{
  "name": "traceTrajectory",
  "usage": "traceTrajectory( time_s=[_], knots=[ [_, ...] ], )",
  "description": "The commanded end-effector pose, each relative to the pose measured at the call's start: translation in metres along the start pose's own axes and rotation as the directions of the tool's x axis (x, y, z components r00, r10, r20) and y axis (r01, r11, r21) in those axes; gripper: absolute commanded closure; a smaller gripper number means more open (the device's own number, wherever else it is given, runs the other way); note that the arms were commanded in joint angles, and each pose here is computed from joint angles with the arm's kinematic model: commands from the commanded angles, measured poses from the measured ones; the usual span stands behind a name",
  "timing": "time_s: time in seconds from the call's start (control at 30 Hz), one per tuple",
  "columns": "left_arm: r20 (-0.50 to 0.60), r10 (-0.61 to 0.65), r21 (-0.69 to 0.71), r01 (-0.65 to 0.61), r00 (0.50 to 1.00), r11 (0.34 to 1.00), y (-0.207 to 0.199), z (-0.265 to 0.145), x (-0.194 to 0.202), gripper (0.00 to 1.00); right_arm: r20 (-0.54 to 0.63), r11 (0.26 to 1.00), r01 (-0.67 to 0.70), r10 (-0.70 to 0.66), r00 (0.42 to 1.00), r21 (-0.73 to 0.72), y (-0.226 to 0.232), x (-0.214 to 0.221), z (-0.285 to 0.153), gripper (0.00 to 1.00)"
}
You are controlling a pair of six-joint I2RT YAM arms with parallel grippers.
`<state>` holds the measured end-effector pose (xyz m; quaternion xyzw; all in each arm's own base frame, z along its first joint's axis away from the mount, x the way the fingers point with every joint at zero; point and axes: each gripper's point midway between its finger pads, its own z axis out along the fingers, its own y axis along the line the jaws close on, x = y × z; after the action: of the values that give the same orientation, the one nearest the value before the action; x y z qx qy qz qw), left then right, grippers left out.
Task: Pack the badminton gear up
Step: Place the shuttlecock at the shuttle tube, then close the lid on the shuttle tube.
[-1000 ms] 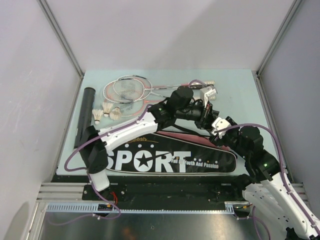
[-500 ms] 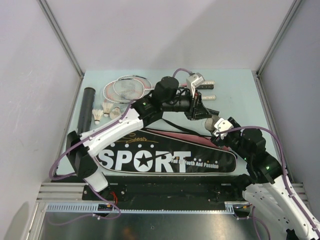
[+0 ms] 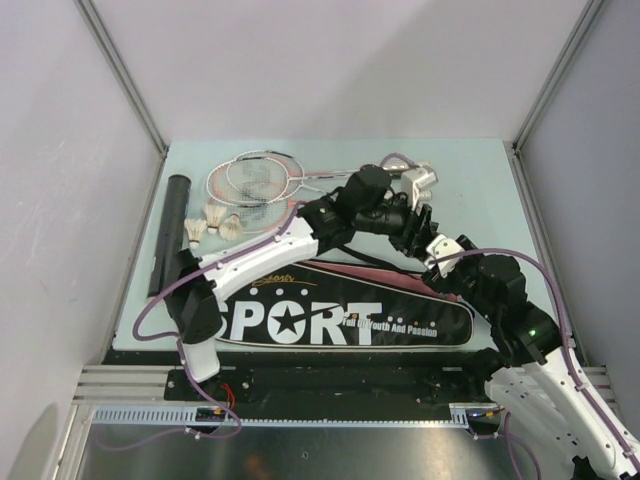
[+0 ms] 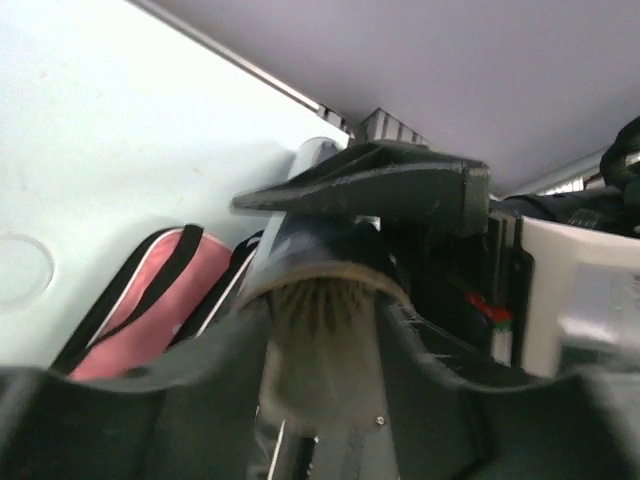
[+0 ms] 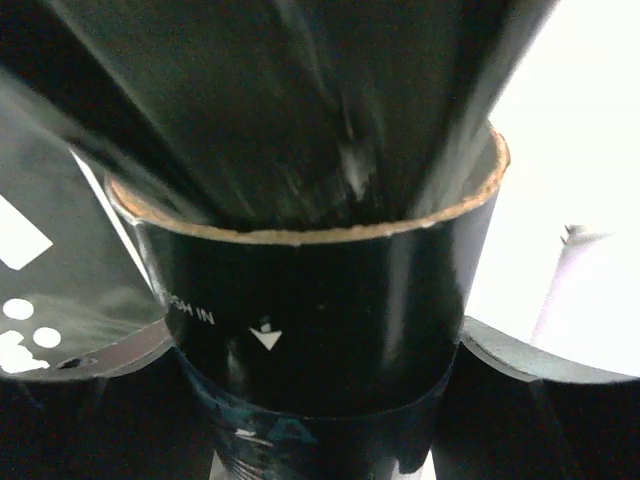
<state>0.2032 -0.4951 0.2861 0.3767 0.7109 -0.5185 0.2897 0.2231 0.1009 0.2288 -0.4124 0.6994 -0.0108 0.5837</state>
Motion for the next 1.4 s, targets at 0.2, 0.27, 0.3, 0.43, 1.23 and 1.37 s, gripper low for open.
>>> traceTrajectory(
  time_s=[0.2,0.27,0.3,0.43,1.23,1.37],
  knots=[
    [0.388,0.274,-0.227,-0.196,0.88,0.954,-0.014,-0.118,-0.104,0.07,-0.129,0.932,-0.034,0.086,0.988,0.362,-0.061,0.022,-0.036,0.76],
    [0.377,0.215,-0.266,-0.117,0.901,0.957,0.023,-0.119,-0.094,0.12,-0.136,0.909,-0.039,0.104,0.985,0.416,-0.069,0.025,-0.045,0.76],
    [0.38,0.169,-0.273,-0.065,0.909,0.96,0.036,-0.118,-0.091,0.2,-0.135,0.904,-0.04,0.107,0.985,0.426,-0.07,0.026,-0.047,0.76],
    [0.304,0.095,-0.314,0.006,0.948,0.949,0.092,-0.088,-0.064,0.28,-0.098,0.893,-0.062,0.117,0.988,0.445,-0.073,0.022,-0.055,0.76],
    [-0.165,0.152,-0.524,-0.217,0.974,0.823,0.223,0.118,0.075,0.49,0.089,0.891,-0.141,0.113,0.99,0.432,-0.075,-0.009,-0.065,0.76],
    [-0.186,0.171,-0.571,-0.248,0.967,0.782,0.239,0.117,0.076,0.52,0.094,0.895,-0.137,0.107,0.99,0.425,-0.073,-0.009,-0.068,0.76]
  ],
)
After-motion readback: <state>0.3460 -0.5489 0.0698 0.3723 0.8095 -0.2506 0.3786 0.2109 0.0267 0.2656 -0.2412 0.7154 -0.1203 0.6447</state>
